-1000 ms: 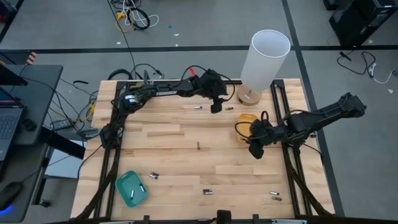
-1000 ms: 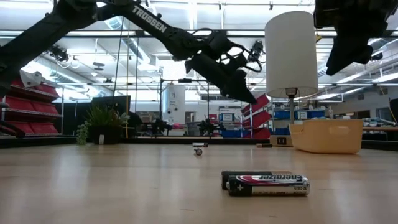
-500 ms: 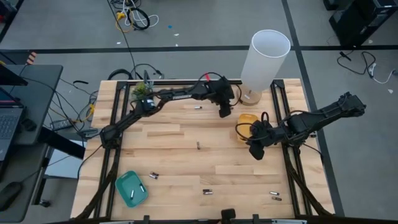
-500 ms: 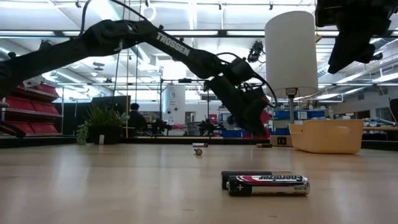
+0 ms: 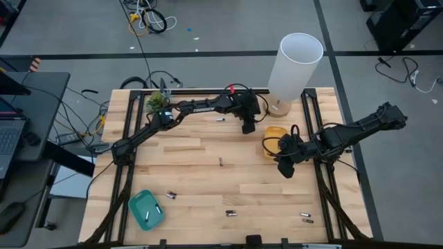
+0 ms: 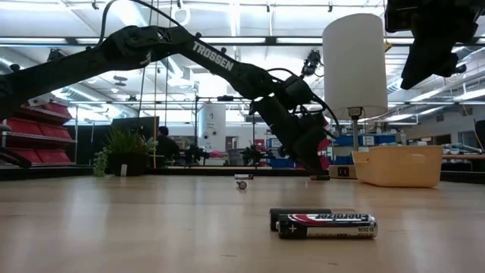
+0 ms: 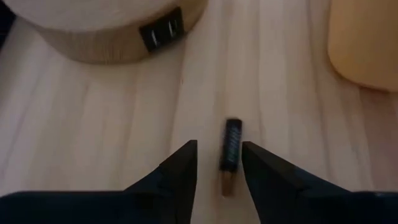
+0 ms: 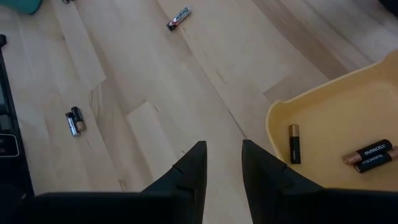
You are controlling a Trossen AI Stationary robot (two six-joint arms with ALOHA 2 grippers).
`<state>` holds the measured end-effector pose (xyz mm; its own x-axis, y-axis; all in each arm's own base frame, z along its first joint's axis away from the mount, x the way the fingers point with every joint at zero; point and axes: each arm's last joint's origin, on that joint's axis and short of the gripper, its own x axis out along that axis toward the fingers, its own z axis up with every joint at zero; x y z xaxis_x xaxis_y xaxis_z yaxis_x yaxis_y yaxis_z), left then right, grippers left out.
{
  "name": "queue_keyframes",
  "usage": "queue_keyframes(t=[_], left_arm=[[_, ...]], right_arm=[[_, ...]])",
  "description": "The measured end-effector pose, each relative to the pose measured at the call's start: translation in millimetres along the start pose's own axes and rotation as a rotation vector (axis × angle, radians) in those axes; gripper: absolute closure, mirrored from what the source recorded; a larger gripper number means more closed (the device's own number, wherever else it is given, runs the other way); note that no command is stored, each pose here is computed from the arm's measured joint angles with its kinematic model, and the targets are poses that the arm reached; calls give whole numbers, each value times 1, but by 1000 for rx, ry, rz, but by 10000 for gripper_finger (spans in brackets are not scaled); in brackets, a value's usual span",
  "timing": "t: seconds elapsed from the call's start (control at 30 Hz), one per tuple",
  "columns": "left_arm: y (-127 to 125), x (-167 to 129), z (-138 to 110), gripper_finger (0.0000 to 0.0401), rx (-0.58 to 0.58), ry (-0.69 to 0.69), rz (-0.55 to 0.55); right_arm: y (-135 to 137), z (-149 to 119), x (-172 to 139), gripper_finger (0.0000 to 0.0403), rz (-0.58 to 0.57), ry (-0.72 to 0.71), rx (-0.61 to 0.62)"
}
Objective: Sort batteries
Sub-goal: Put the black battery into the yellow bin
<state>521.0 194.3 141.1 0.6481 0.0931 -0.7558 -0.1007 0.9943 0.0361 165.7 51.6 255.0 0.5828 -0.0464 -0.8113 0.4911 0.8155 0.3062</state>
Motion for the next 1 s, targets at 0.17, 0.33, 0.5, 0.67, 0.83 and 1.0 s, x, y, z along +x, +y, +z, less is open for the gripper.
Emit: queue_keyframes(t=[0.17, 0.33, 0.5, 0.67, 0.83, 1.0], left_arm=[[-3, -2, -2, 280, -1, 44, -29], [-9, 0, -3, 286, 5, 62, -55], [-11, 8, -9, 286, -4, 85, -64], [-15, 13, -12, 286, -16, 103, -44], [-18, 15, -11, 296, -10, 91, -48], [-18, 14, -10, 345, -10, 88, -49]], right_arm=[[0, 0, 0, 316, 1, 0, 1], [0, 0, 0, 316, 2, 0, 1], [1, 0, 0, 315, 11, -3, -1], [3, -2, -1, 316, 17, 2, 8], [5, -4, -2, 315, 29, 7, 3], [7, -7, -2, 316, 37, 12, 1]])
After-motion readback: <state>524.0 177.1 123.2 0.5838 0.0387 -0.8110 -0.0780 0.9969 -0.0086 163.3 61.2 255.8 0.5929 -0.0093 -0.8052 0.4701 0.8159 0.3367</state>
